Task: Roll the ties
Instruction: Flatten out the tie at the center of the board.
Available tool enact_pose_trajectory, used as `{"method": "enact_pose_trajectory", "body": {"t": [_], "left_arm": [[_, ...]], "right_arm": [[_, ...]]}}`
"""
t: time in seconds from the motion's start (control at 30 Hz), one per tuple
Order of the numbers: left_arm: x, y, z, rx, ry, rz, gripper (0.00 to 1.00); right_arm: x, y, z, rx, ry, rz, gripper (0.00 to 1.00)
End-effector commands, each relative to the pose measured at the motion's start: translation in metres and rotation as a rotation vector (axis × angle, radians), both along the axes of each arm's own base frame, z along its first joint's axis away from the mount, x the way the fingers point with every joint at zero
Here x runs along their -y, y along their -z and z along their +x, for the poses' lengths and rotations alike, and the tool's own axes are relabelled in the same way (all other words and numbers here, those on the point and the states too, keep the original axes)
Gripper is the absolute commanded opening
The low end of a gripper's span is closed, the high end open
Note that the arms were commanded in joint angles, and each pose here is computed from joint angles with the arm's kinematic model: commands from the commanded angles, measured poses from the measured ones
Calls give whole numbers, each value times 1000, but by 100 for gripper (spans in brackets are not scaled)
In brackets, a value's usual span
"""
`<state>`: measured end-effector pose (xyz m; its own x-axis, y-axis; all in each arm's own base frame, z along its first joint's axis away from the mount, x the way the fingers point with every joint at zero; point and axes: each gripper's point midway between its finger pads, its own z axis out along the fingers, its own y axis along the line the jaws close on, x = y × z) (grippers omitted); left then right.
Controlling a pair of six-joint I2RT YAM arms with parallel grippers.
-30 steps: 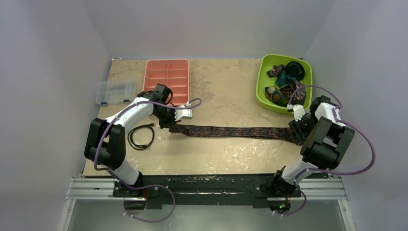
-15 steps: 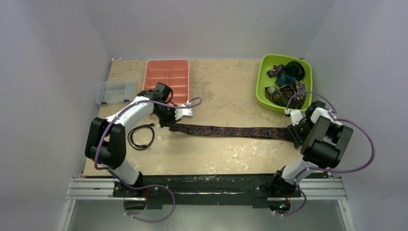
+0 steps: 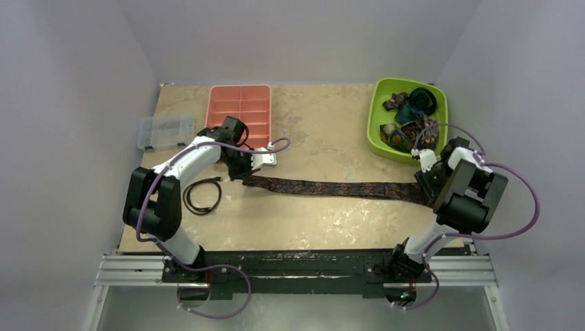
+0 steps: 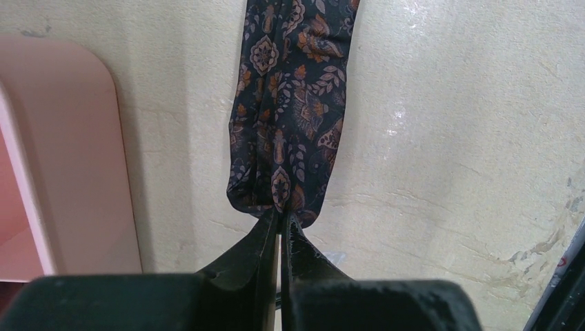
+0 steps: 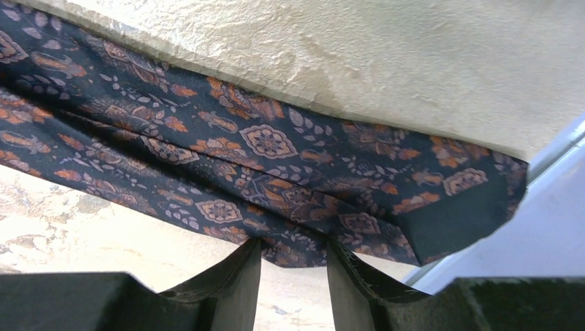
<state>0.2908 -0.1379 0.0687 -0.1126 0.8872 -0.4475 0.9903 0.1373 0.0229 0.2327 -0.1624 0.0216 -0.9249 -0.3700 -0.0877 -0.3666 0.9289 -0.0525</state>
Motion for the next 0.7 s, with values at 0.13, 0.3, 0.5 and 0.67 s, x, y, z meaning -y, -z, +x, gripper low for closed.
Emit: {"method": "enact_pose_trajectory", "body": {"t": [0.13, 0.3, 0.5, 0.67], "left_arm": [[0, -8, 10, 30, 5, -5, 2], [-1, -5, 9, 26, 7, 1, 2], [-3, 3, 10, 20, 5, 14, 2], [-1, 5, 15, 21, -22, 9, 2]], "right_arm": [[-5, 9, -8, -28, -7, 4, 22], [-7, -24, 0, 5, -25, 21, 0], [-6, -60, 18, 36, -77, 38, 0], [-11, -50, 36, 24, -108, 48, 0]]}}
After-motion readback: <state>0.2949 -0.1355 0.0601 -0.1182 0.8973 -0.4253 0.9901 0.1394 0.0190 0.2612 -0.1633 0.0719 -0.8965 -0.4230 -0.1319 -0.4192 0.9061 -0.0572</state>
